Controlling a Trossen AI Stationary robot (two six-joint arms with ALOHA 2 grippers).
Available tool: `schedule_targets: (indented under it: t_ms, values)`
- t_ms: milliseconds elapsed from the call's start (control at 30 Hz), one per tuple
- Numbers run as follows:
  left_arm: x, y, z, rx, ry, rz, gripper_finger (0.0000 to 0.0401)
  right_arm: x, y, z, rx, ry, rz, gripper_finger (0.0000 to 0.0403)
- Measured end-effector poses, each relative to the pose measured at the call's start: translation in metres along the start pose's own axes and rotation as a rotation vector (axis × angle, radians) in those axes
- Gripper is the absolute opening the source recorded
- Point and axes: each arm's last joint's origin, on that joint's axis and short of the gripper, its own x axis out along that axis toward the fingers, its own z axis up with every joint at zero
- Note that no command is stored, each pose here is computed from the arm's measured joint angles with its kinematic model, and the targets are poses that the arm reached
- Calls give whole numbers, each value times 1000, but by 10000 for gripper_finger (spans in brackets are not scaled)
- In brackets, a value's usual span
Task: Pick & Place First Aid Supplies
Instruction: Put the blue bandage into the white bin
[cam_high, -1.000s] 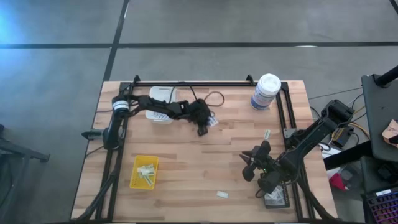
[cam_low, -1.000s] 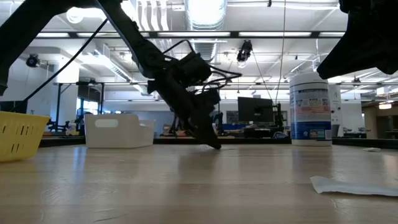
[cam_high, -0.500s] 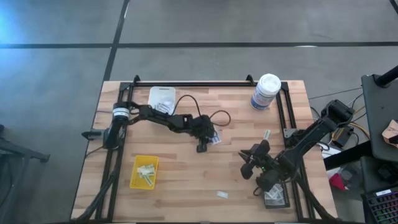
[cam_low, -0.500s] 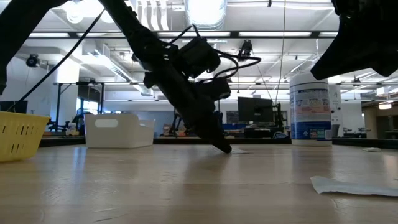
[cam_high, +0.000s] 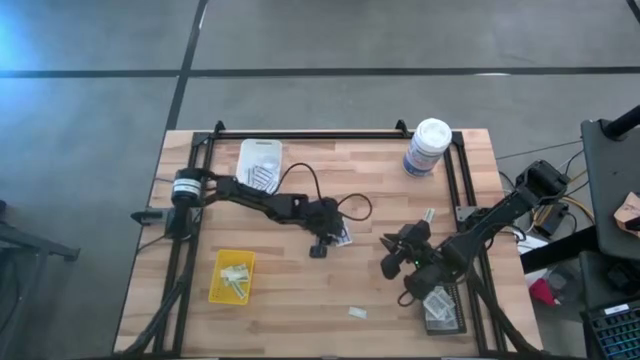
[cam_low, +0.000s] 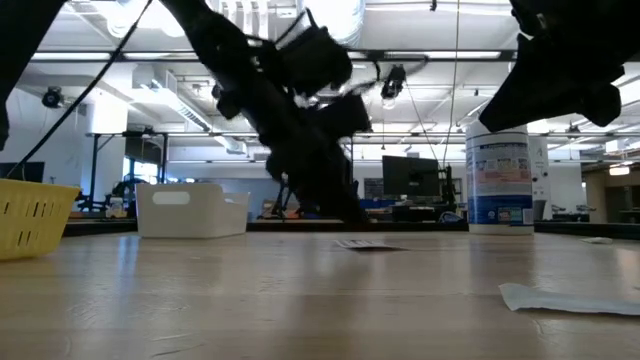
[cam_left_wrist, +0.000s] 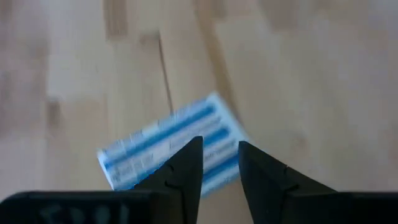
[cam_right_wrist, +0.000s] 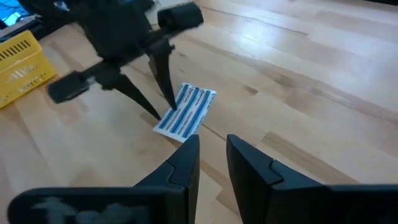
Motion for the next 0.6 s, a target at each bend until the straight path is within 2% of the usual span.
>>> schedule_targets:
  t_ms: [100,367,600]
  values:
    - [-4,-6,7,28,-34,1,115,2,0,2,2,-4,-7,73]
    - [1,-27,-5,61,-12,-37,115,11,-1,9,32,-18,-29,70]
    - [5,-29,-19,37,-87,-28,115,25,-5,18,69,-26,-81,77]
